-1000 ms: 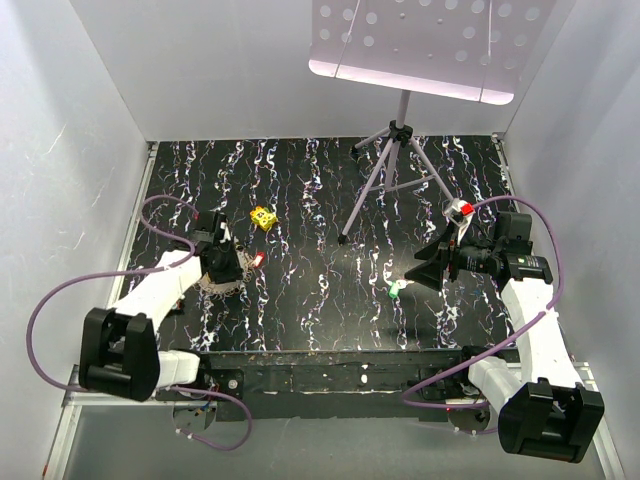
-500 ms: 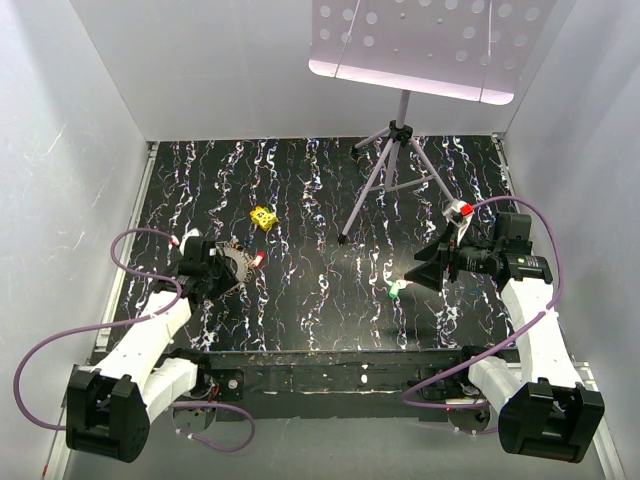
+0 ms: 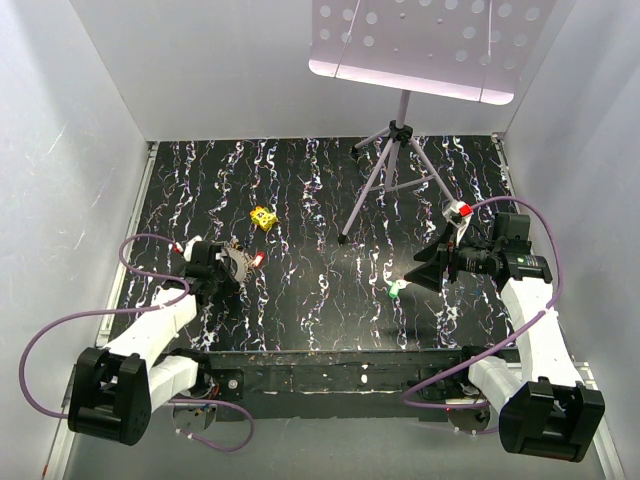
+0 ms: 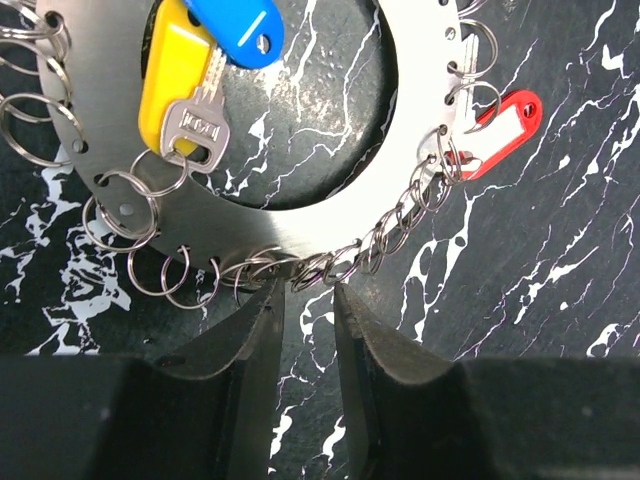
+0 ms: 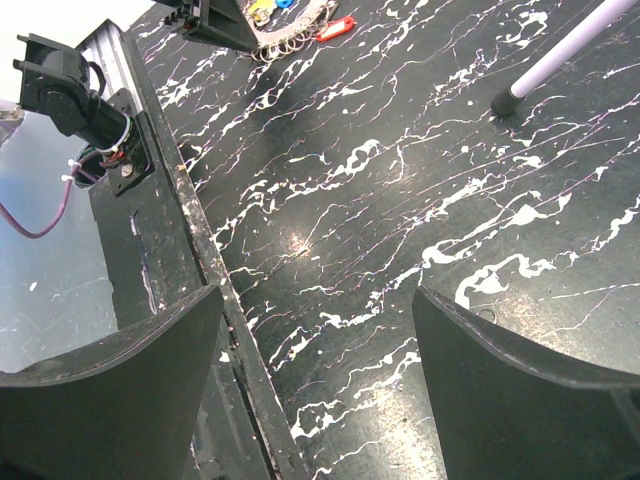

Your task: Put the keys on the keyring

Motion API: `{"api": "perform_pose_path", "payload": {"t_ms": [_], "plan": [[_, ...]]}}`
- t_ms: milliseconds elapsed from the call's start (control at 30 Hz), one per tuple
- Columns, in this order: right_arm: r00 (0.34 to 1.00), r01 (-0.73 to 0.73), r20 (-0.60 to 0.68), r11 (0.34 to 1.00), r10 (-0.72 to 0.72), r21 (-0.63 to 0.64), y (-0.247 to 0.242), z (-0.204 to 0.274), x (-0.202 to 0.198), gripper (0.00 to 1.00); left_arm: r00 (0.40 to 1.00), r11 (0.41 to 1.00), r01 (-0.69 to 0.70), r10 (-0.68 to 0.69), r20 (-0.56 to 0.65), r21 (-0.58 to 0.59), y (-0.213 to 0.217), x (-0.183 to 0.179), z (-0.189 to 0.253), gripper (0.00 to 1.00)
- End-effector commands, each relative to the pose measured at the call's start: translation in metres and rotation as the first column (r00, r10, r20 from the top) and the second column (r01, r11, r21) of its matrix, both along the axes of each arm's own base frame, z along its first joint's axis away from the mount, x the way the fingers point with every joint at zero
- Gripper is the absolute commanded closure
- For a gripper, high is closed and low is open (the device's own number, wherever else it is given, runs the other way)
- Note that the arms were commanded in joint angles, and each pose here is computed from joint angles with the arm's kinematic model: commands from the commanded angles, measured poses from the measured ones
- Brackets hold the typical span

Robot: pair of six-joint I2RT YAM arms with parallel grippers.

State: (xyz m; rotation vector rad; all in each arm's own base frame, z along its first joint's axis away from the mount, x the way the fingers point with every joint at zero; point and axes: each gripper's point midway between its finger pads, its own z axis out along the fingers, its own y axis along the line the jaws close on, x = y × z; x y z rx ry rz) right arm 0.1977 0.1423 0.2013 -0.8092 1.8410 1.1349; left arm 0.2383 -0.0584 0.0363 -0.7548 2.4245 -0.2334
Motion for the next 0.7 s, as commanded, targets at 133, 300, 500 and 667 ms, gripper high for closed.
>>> {"api": "perform_pose_path", "payload": {"t_ms": [133,300,500,667], "plan": [[0.999,-0.019,0.047,1.000,0.018,0.006,0.002,0.014,0.003,0.15,0.998,1.000,0.020,-0.019,0.058,-0.006,-0.005,0.014,0.003,0.79],[0.999,-0.020,0.045,1.000,0.019,0.005,0.002,0.014,0.003,0.15,0.997,0.999,0.032,-0.032,0.065,-0.002,-0.006,0.012,0.006,0.80],[0.999,-0.022,0.050,1.000,0.021,0.004,0.002,0.014,0.003,0.15,0.995,1.000,0.028,-0.029,0.092,0.005,-0.004,0.009,0.015,0.80],[0.999,-0.022,0.045,1.000,0.022,0.003,0.002,0.013,0.003,0.15,0.994,0.999,0.042,-0.041,0.101,-0.003,-0.007,0.007,0.017,0.81]]}}
